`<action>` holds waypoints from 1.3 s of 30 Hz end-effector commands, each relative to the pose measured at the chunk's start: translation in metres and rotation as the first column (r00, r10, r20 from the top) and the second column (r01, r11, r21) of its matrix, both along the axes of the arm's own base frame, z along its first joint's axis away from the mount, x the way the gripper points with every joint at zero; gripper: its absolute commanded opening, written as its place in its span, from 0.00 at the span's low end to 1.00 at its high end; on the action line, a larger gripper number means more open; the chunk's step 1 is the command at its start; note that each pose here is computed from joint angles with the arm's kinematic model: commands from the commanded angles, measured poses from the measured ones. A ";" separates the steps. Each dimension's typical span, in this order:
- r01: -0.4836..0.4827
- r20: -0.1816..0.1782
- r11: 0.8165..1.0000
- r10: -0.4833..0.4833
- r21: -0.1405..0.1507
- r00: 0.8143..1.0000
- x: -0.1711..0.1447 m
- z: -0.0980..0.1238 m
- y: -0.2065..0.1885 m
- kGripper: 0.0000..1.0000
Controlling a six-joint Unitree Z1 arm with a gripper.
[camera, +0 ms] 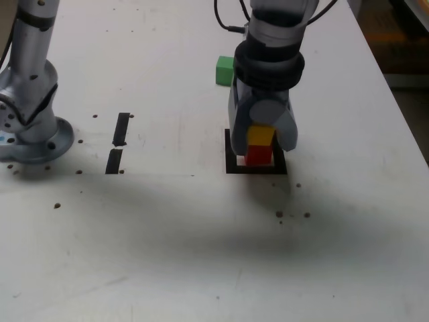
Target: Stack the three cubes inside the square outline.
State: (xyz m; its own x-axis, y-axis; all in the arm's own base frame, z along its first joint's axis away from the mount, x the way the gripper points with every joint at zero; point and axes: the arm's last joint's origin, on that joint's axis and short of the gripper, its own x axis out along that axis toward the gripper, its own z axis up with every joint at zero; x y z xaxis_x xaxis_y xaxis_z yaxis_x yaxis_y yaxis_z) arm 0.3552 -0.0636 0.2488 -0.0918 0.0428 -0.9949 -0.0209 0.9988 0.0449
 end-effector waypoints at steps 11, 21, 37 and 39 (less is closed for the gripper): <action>-0.014 -0.007 1.000 0.014 0.008 1.000 -0.005 0.006 0.003 1.00; -0.025 -0.053 0.994 0.030 0.104 0.998 -0.062 0.080 0.007 1.00; 0.021 -0.060 0.995 -0.015 0.093 0.998 -0.090 0.077 0.020 1.00; 0.008 -0.060 0.996 -0.003 0.089 0.998 -0.094 0.072 0.030 1.00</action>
